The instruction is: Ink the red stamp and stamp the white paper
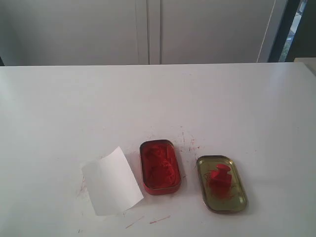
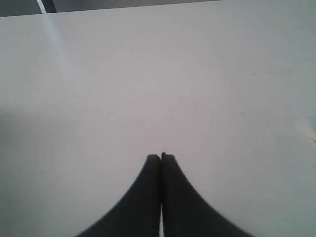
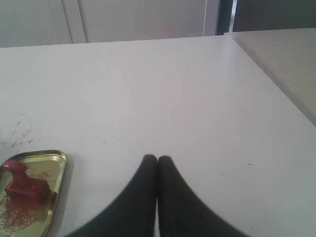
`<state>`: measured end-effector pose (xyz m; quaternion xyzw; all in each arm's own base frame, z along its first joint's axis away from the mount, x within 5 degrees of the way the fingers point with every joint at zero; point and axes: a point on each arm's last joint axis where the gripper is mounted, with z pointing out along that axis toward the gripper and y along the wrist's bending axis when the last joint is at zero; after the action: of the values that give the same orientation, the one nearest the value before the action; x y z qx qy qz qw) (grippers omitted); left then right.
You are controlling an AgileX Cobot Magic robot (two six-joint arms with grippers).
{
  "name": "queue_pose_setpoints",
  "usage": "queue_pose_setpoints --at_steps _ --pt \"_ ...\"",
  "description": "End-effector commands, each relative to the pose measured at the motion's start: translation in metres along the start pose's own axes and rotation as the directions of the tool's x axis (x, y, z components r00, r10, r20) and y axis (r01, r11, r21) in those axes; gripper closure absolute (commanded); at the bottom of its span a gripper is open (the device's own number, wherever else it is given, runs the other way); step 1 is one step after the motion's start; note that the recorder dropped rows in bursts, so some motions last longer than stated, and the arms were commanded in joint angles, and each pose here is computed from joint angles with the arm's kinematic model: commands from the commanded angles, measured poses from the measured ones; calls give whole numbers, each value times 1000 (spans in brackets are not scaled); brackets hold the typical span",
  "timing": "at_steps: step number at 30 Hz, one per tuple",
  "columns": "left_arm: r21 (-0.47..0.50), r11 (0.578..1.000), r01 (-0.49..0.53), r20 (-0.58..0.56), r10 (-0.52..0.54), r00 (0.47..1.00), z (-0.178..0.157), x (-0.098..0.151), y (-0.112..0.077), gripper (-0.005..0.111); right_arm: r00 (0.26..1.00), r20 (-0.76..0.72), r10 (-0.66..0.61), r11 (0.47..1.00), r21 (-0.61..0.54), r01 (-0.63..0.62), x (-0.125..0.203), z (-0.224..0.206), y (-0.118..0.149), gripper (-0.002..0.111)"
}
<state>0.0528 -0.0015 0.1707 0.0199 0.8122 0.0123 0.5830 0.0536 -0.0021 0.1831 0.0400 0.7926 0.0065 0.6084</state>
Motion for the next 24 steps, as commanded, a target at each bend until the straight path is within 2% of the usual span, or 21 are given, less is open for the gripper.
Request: queue_pose_setpoints --at_steps 1,14,24 --pt "0 1000 2 -4 -2 1000 0 2 0 107 1000 4 0 1000 2 0 1 0 0 108" --pt "0 1000 2 -4 -2 1000 0 2 0 107 999 43 0 1000 0 0 -2 0 0 108" --pt "0 1000 2 -4 -2 1000 0 2 0 107 941 337 -16 1000 -12 22 -29 -5 2 108"
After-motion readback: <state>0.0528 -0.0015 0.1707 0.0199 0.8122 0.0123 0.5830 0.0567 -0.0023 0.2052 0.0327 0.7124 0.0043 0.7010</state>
